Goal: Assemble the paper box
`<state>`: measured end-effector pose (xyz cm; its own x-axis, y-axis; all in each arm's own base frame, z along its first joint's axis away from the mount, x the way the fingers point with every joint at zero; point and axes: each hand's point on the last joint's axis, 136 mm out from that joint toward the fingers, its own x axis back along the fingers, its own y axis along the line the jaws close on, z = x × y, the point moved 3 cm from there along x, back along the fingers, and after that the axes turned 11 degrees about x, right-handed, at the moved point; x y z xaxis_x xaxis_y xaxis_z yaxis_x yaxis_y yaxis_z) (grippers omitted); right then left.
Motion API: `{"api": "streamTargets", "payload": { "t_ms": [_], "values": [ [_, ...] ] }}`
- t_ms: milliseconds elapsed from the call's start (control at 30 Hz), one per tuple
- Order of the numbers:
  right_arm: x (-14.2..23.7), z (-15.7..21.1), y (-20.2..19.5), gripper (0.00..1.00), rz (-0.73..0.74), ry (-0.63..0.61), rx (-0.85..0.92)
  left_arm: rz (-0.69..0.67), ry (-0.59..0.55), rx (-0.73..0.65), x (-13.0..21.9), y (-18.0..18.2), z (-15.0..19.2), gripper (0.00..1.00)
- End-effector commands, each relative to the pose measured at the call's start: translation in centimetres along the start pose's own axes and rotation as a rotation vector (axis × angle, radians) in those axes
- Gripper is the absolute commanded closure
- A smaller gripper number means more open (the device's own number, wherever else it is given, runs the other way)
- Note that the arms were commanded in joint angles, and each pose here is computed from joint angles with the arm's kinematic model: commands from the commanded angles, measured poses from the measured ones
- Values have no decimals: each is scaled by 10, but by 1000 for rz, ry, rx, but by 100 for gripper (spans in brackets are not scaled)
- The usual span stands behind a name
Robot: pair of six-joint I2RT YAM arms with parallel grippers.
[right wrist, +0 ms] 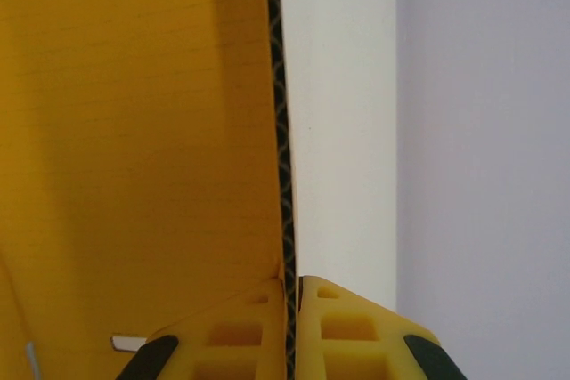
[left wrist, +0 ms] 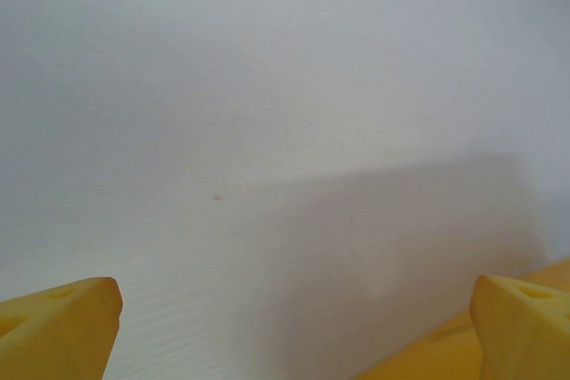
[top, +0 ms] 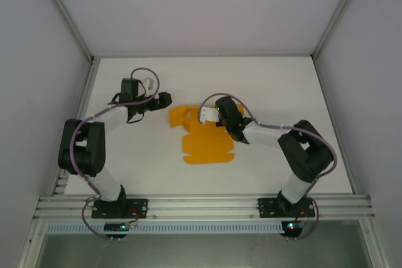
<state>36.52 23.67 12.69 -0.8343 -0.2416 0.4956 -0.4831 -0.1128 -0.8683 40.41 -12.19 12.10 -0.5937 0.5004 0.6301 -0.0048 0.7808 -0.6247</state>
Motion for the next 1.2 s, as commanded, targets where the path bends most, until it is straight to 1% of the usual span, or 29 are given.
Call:
{"api": "streamTargets", "payload": {
  "t_ms": [0,67,100,200,267,367,467,533,667,767,867,933,1067,1167],
  "values": [
    [9,-1,-2,98,61,23,21,-132,1,32,-4,24,-1,0],
    [9,-2,1,98,79,40,40,-88,56,22,-17,20,7,0],
    [9,-3,1,98,81,43,63,-63,80,0,-22,16,12,0],
    [9,-4,4,99,85,41,56,-6,140,-71,-35,0,28,0],
    [8,-3,2,98,97,42,42,32,181,-101,-39,-9,40,4],
    [7,-1,2,97,114,55,40,56,206,-114,-40,-14,56,8],
    [6,1,4,96,127,69,39,73,210,-99,-37,-14,67,14],
    [7,4,3,96,161,92,44,93,206,-88,-33,-14,74,15],
    [8,0,6,95,206,121,84,183,209,-155,-30,-31,92,17],
    [11,-2,9,94,220,127,87,217,197,-213,-31,-42,104,18],
    [13,-7,10,92,230,124,97,221,201,-257,-33,-47,111,19],
    [13,-7,12,89,236,134,106,221,206,-270,-32,-47,115,21],
    [15,-5,12,89,254,157,119,225,196,-285,-27,-46,122,22],
    [15,-6,16,89,246,165,121,258,164,-318,-22,-54,124,22]
  ]
}}
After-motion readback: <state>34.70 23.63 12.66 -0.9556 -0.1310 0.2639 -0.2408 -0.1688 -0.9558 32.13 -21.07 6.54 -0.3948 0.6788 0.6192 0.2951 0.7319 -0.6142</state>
